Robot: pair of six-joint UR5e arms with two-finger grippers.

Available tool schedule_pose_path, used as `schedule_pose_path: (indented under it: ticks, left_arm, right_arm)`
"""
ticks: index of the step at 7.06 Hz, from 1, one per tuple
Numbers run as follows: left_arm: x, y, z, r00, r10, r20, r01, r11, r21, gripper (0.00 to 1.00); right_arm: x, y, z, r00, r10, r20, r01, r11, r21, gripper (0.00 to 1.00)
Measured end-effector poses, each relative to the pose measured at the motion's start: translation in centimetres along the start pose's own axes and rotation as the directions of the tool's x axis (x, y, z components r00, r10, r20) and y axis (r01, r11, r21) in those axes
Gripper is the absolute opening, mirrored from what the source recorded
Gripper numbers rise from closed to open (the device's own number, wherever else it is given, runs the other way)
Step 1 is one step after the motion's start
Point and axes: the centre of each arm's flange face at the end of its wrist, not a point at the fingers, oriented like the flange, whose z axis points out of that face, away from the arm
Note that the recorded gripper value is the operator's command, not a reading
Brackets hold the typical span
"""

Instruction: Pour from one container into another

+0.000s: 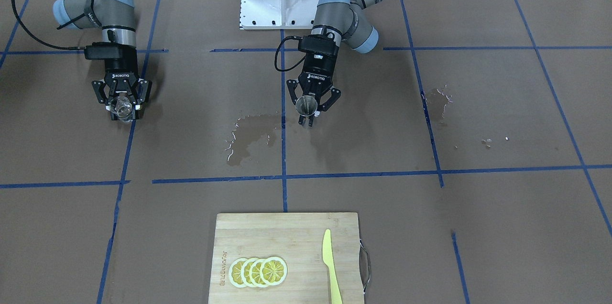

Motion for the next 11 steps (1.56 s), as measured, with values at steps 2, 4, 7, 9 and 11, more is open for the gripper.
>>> schedule_pose_path:
  ticks: [2, 4, 7, 9, 11]
  left_arm:
    - [0.0, 0.1, 0.0, 1.000, 0.013, 0.000, -0.013, 1.000, -0.001, 0.00]
    - [0.9, -0.5, 0.2, 0.999, 0.036, -0.009, -0.036, 0.999, 0.002, 0.00]
    - [3.9, -1.6, 1.1, 0.999, 0.024, -0.031, -0.024, 1.000, 0.001, 0.00]
    - [4.4, -1.8, 1.1, 0.999, 0.023, -0.037, -0.023, 1.000, 0.000, 0.00]
    - [4.5, -2.0, 0.5, 0.998, 0.019, -0.055, -0.018, 1.000, 0.015, 0.00]
  right_arm:
    - [-0.7, -1.3, -0.4, 1.000, 0.001, 0.027, -0.002, 1.000, 0.009, 0.02]
    - [-3.4, -4.8, -1.2, 0.998, -0.008, 0.066, 0.005, 0.999, 0.042, 0.00]
    - [-10.5, -9.9, -2.1, 0.989, -0.042, 0.141, 0.028, 0.995, 0.099, 0.00]
    - [-14.9, -13.3, -2.5, 0.982, -0.065, 0.177, 0.045, 0.992, 0.117, 0.00]
    - [-19.1, -17.3, -3.5, 0.979, -0.072, 0.191, 0.051, 0.992, 0.112, 0.00]
